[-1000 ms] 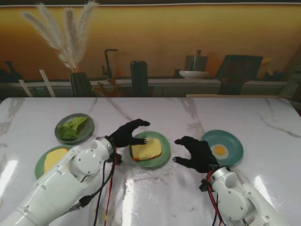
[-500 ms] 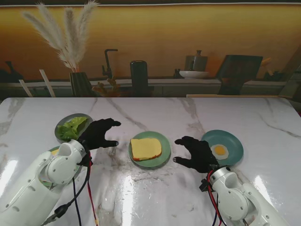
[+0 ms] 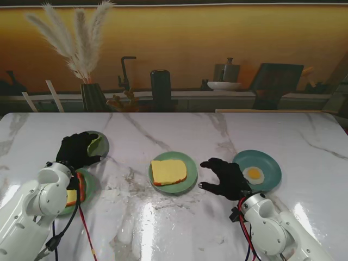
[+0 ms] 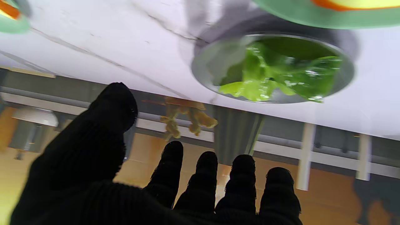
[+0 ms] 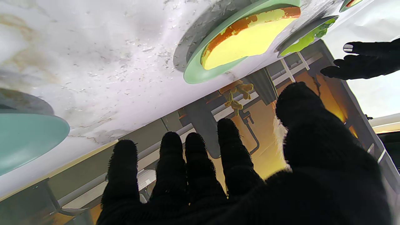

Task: Prepare sandwich (Bread, lettuce, and egg)

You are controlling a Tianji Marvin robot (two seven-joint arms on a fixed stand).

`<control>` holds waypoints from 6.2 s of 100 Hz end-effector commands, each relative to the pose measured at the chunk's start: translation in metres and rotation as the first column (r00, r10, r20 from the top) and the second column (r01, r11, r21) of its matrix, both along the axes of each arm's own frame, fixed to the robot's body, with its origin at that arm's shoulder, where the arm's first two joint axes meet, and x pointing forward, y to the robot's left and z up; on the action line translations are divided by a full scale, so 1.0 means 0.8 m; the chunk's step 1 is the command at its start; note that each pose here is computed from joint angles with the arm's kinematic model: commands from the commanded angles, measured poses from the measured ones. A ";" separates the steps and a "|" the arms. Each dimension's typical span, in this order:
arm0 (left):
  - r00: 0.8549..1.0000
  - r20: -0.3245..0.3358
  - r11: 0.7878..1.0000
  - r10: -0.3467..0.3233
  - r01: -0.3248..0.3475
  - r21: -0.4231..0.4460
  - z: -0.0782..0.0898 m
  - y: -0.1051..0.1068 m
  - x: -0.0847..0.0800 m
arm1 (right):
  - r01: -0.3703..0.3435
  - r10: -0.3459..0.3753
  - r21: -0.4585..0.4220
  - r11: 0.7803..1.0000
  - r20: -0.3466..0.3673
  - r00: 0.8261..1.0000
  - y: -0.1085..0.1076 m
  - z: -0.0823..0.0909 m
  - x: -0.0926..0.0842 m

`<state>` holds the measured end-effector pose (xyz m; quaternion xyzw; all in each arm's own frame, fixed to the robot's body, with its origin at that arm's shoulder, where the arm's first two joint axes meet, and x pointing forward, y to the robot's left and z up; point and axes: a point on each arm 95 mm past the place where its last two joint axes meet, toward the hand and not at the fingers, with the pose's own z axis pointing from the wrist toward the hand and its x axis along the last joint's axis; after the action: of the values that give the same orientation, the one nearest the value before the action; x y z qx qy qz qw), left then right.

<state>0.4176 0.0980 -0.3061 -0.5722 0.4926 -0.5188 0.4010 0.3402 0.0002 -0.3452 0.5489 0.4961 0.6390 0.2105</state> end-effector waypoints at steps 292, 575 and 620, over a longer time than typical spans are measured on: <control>0.917 -0.093 0.906 0.387 -0.359 0.225 -0.109 0.044 0.099 | 0.000 0.002 0.032 0.999 -0.037 0.999 0.008 0.002 -0.003; 0.831 0.129 0.830 -0.541 0.553 -0.074 -0.013 -0.154 0.013 | 0.028 -0.028 0.011 1.000 0.046 0.999 -0.004 0.010 0.000; 0.750 0.126 0.759 -0.649 0.650 0.036 -0.016 -0.187 0.035 | 0.041 -0.042 0.016 0.999 0.061 0.997 -0.008 0.014 -0.002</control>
<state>0.4429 -0.0475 -0.3225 -0.3261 0.6362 -0.6619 0.2255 0.3407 -0.0123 -0.3354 0.5399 0.4813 0.6475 0.2402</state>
